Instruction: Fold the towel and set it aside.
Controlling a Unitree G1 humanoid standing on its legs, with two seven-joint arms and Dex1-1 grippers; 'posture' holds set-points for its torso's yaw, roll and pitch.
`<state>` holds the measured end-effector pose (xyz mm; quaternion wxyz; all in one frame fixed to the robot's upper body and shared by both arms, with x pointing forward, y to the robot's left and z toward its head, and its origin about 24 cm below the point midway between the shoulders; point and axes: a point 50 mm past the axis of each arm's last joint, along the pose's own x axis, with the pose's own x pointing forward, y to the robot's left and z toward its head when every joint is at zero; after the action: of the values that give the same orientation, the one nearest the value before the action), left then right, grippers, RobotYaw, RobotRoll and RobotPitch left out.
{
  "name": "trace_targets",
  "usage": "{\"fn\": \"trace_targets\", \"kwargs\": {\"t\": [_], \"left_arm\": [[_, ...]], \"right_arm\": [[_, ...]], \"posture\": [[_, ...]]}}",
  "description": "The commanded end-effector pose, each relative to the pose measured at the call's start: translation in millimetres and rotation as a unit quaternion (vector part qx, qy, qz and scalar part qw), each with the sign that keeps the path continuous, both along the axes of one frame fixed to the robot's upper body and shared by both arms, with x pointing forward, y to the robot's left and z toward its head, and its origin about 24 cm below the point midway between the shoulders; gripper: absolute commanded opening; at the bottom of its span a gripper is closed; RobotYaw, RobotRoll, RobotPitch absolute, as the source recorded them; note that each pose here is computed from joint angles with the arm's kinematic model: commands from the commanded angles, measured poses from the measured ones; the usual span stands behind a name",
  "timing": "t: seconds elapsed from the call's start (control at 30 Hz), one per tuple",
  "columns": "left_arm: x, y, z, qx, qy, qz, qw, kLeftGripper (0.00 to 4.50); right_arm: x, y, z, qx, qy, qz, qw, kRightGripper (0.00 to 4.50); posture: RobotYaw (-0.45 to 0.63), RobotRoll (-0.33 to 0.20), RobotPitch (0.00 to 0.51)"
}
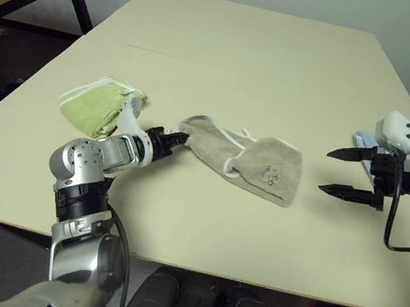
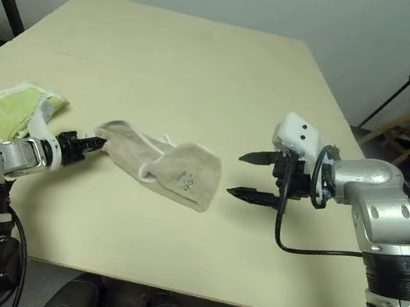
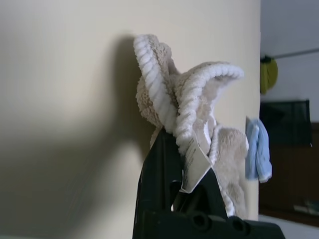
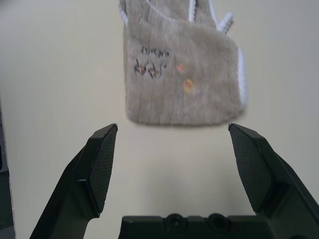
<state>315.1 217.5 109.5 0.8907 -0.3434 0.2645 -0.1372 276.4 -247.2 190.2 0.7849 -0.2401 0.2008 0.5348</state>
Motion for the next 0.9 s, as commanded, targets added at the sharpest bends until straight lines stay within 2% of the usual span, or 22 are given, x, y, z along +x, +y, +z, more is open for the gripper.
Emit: {"fn": "trace_targets", "kwargs": {"t": [0.03,0.13,0.3,0.53,0.63,0.83,0.9], "left_arm": [[7.1,11,4,0.011,-0.01,0.02,1.0,0.05],[11.1,13,14,0.027,-0.033,0.011,0.999,0.05],[4.5,-26,41,0.06,-0.105,-0.148,0.982,0.05],[-12.1,-92,66,0.089,-0.159,-0.356,0.917,0.05],[-13.7,-111,64,0.111,-0.159,-0.407,0.893,0.05],[-7.0,-145,47,0.174,-0.174,-0.463,0.852,0.05],[-2.0,-152,37,0.195,-0.172,-0.462,0.848,0.05]], "right_arm": [[-1.3,-6,1,-0.005,-0.002,-0.011,1.0,4.5],[-1.0,-8,1,-0.007,-0.003,-0.014,1.0,4.5],[-0.3,-12,1,-0.009,-0.004,-0.019,1.0,4.5],[-1.3,-16,2,-0.011,-0.003,-0.027,1.0,4.5],[-2.7,-17,2,-0.011,-0.001,-0.031,0.999,4.5],[-9.0,-20,1,-0.013,-0.003,-0.043,0.999,4.5],[-11.1,-21,1,-0.014,-0.003,-0.048,0.999,4.5]], "posture": [[0.03,0.0,0.082],[0.03,0.0,0.081],[0.03,0.0,0.078],[0.02,0.0,0.067],[0.01,0.0,0.064],[-0.03,0.0,0.054],[-0.04,0.0,0.053]]}}
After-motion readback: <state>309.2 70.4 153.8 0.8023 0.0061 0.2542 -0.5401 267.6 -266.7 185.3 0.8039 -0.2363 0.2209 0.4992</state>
